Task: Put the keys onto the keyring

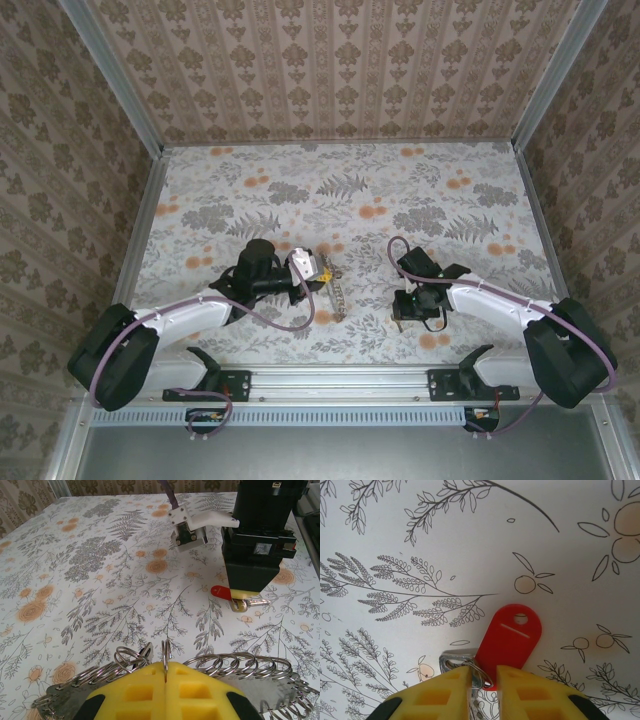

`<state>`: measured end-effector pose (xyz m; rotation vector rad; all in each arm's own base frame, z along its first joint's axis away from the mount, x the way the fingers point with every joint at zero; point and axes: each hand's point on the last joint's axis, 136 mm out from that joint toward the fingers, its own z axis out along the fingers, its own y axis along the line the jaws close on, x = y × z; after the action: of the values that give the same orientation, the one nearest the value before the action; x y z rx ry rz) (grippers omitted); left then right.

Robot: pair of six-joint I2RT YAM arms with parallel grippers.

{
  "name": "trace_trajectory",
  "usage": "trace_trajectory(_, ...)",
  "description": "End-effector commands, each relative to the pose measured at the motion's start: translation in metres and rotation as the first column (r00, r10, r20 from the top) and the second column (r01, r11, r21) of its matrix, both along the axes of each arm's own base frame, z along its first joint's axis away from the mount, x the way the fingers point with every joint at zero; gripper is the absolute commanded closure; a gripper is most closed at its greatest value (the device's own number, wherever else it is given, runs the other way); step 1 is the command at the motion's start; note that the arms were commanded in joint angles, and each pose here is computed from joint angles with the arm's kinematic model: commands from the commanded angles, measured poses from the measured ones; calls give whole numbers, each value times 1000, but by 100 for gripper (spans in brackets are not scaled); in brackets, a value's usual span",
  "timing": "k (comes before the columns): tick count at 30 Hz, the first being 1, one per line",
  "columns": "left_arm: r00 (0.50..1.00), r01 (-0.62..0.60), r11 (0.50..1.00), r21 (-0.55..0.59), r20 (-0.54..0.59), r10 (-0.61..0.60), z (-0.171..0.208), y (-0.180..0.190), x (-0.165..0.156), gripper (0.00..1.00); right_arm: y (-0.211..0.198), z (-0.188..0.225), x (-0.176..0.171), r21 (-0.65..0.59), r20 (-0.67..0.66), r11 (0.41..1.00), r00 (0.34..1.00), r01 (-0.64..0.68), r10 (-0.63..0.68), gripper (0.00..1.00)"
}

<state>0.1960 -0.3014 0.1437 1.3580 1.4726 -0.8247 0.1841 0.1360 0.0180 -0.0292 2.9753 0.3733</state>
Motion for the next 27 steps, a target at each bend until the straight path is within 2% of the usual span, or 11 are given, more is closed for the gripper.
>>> trace_trajectory(1,999,22,998,-55,34,-20,23,-5,1,100,8,9,3,25,3,1000,1000,-15,15,79)
trace_trajectory(9,999,23,998,-55,35,-21,23,-5,1,100,12,9,4,36,-3,999,1000,-27,27,85)
trace_trajectory(27,999,21,998,-54,32,-19,23,-4,1,100,25,12,14,71,13,997,999,-41,40,80)
